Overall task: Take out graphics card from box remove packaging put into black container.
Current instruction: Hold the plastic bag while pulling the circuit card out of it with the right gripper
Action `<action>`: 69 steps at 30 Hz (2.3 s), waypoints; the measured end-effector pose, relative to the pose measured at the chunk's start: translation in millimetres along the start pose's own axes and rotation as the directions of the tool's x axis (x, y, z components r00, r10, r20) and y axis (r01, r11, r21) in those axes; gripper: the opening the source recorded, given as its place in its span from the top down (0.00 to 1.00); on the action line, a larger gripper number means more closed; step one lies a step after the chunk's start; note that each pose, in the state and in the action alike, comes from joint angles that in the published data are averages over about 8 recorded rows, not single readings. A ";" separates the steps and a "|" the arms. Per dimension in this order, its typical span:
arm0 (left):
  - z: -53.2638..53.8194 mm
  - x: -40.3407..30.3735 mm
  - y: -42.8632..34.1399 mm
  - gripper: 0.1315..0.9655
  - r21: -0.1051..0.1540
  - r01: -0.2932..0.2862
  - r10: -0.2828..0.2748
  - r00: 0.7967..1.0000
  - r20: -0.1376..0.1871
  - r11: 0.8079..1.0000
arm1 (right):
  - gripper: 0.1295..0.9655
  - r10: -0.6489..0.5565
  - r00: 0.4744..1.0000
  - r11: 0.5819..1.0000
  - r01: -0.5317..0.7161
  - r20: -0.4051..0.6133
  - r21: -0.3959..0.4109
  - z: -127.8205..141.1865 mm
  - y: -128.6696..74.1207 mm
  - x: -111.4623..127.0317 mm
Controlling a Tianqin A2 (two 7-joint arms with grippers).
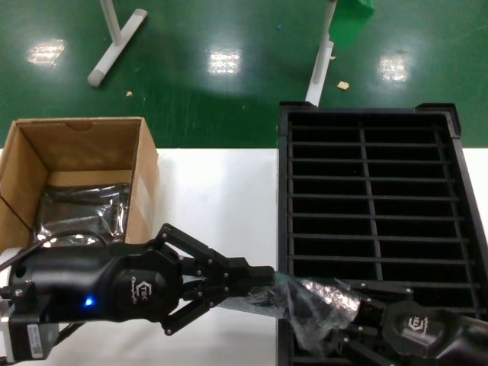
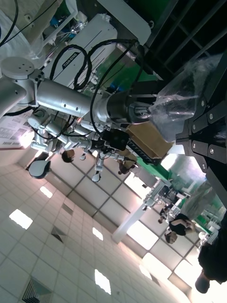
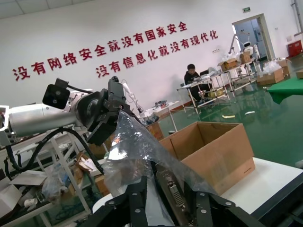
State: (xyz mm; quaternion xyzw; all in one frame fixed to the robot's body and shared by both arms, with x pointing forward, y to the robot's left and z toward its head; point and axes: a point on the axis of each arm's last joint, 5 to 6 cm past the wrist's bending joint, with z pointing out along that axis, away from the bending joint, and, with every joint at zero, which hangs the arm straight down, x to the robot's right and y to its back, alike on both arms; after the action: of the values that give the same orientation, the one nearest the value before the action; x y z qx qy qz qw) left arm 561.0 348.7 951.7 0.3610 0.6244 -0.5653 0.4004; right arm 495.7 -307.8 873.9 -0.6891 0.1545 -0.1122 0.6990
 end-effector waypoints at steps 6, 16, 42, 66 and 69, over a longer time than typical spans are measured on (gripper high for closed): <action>3.7 0.0 0.5 0.99 0.007 0.004 -0.004 1.000 0.006 1.000 | 0.77 0.003 1.000 1.000 -0.003 0.005 0.002 0.7 -0.6 -0.4; 4.4 -0.3 2.7 0.99 0.008 0.007 -0.007 1.000 0.010 1.000 | 0.88 0.014 1.000 1.000 -0.014 0.014 -0.001 -0.5 -0.5 0.5; -16.1 4.2 15.2 0.99 -0.039 0.028 -0.029 0.999 -0.028 0.999 | 0.91 0.016 0.999 1.000 -0.016 0.029 -0.006 1.2 -5.1 1.8; -82.5 0.4 10.4 0.99 -0.135 0.023 -0.022 1.000 0.015 0.991 | 0.91 -0.003 1.000 1.000 0.003 0.009 -0.010 -5.9 -22.0 1.0; -88.5 4.3 9.1 0.99 -0.142 0.026 -0.024 1.000 0.014 0.990 | 0.91 -0.012 1.000 1.000 0.012 0.008 -0.015 -8.0 -27.5 -0.9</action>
State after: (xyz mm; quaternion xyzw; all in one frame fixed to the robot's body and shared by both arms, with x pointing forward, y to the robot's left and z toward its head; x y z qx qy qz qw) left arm 559.4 437.6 947.6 0.3202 0.6648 -0.5267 0.4219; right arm 493.5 -315.6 901.3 -0.6956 0.1485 -0.1125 0.6938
